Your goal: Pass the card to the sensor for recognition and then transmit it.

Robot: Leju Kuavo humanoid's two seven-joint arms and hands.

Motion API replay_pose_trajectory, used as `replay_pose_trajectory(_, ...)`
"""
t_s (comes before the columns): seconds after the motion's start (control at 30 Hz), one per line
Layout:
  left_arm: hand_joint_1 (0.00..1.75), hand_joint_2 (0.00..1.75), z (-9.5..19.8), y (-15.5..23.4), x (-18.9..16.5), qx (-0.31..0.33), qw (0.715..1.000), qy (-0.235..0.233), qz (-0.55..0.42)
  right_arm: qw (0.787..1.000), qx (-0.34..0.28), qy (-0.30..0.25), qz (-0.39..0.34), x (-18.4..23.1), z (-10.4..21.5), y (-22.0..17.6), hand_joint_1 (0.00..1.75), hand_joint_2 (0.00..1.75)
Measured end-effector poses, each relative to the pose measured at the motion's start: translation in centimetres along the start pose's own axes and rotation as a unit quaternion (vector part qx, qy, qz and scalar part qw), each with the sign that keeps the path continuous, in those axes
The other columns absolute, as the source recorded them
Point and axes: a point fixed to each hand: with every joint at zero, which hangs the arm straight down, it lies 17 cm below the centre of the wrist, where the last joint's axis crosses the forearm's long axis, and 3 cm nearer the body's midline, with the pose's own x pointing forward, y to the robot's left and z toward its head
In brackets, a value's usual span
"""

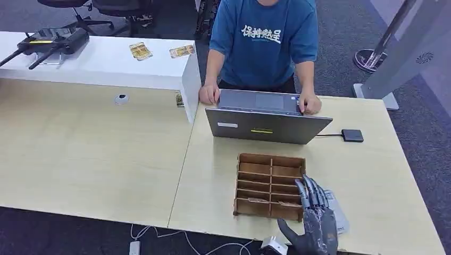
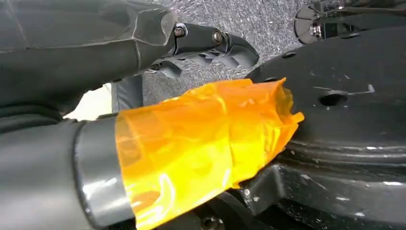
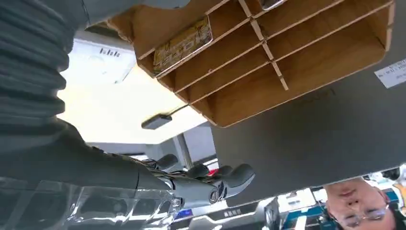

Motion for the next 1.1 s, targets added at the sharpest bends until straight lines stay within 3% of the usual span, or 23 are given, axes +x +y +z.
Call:
replay_pose_trajectory(0.5, 0.00, 0.00, 0.0, 0.3, 0.0, 0.002, 1.000, 0.001, -0.003, 0.999, 0.005, 0.001, 0.044, -0.5, -0.5, 0.2, 0.00, 1.75)
replay_pose_trajectory(1.1, 0.00, 0.00, 0.0, 0.4, -0.1, 0.003, 1.000, 0.003, 0.004, 0.996, 0.062, 0.031, 0.051, -2.4, 0.0, 1.9, 0.00, 1.75)
